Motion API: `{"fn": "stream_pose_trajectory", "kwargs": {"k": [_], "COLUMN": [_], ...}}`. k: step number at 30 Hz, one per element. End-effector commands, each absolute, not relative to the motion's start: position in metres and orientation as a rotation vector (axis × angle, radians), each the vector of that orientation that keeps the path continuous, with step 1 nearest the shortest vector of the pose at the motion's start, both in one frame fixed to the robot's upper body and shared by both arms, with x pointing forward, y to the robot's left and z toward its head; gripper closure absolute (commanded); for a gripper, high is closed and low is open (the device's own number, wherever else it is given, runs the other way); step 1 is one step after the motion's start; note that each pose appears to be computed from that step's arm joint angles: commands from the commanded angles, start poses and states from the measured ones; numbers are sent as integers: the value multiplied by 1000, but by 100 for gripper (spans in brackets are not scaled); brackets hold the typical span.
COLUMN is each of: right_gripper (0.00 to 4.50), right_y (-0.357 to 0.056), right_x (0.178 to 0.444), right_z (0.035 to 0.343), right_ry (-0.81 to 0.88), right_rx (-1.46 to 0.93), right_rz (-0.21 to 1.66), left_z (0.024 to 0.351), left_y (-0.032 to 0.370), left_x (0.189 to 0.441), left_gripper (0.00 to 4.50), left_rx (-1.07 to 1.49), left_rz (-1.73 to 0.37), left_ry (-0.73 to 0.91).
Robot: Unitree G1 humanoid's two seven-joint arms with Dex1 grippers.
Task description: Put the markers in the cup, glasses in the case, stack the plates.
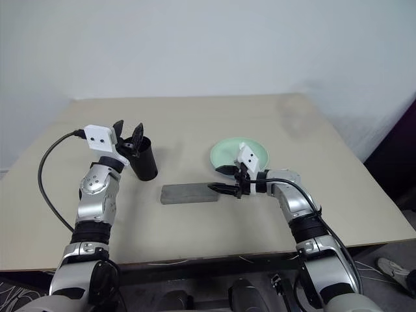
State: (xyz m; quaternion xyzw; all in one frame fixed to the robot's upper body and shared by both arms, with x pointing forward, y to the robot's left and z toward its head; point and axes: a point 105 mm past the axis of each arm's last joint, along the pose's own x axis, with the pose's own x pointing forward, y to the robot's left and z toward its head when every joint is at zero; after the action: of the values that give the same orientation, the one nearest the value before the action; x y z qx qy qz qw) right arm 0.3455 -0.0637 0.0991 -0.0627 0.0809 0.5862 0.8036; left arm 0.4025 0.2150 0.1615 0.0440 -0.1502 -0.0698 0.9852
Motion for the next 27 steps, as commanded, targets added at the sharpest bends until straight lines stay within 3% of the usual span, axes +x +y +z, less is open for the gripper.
{"fn": "stream_pose_trajectory", "kwargs": {"k": [1, 9, 13, 21, 27], "right_gripper": [110, 110, 110, 110, 110], "right_y": [-61, -65, -72, -91, -126], "right_x": [350, 350, 351, 356, 359], "right_z": [117, 117, 117, 120, 107], "right_ry": [104, 108, 114, 144, 208], "right_rx": [-151, -151, -147, -95, -117], "right_rz": [1255, 1251, 1244, 1220, 1141], "left_z": [195, 239, 245, 219, 162], "left_y": [213, 220, 225, 247, 250], "left_x": [403, 391, 376, 325, 290], "left_gripper": [172, 172, 172, 172, 172], "left_rx": [90, 77, 159, 275, 263], "left_rz": [-156, -215, -279, -454, -502], "left_ry": [-402, -504, -492, -301, -104]}}
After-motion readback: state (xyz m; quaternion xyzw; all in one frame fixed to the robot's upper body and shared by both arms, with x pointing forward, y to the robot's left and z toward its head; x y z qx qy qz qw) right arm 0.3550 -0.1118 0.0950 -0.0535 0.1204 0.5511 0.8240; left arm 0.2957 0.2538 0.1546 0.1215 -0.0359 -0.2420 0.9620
